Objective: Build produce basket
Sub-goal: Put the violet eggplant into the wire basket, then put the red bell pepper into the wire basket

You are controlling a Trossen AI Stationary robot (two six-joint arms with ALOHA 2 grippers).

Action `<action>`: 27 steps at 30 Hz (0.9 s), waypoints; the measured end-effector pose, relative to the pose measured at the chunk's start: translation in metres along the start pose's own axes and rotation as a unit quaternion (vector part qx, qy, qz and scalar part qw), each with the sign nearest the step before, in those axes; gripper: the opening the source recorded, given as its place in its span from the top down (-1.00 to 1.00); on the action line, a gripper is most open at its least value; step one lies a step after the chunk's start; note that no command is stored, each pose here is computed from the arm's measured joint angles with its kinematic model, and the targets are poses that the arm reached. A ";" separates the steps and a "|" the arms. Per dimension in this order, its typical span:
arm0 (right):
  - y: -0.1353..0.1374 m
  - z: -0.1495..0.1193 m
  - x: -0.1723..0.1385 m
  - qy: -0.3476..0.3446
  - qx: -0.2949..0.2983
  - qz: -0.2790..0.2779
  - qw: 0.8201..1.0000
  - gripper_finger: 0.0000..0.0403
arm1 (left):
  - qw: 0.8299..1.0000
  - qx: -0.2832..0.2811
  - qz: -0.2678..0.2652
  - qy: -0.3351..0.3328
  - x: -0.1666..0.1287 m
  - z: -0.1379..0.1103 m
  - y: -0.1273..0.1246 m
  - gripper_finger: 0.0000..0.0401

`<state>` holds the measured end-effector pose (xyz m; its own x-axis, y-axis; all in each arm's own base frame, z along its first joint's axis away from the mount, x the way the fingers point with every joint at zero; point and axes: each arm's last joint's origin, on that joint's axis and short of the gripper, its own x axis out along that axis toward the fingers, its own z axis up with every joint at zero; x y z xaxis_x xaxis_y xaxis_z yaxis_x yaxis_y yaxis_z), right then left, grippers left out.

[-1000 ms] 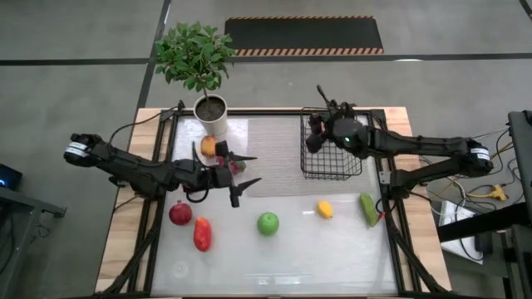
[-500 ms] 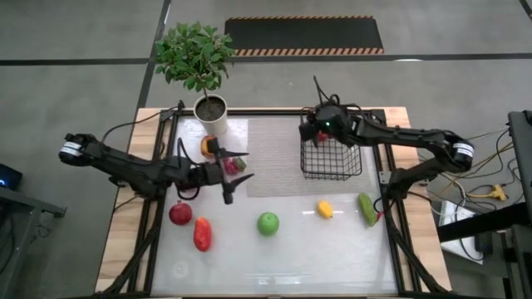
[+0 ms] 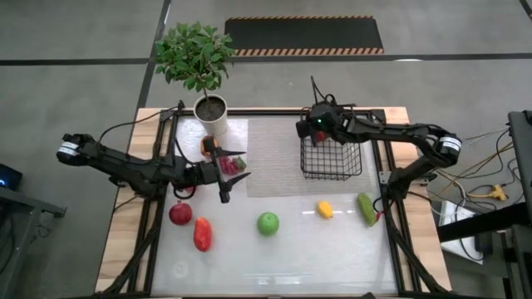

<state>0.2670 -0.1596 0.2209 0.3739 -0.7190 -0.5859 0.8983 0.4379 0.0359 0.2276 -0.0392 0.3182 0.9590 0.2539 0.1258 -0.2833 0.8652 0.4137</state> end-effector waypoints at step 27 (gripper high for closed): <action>0.000 0.002 0.002 0.000 -0.016 -0.015 1.000 -0.21 | 1.000 0.002 -0.001 0.003 0.000 -0.001 -0.001 -0.31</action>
<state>0.2686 -0.1617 0.2212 0.3478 -0.7318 -0.5861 0.9008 0.4342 -0.0076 0.2281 -0.0393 0.3171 0.9599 0.2539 0.1191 -0.2805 0.8646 0.4170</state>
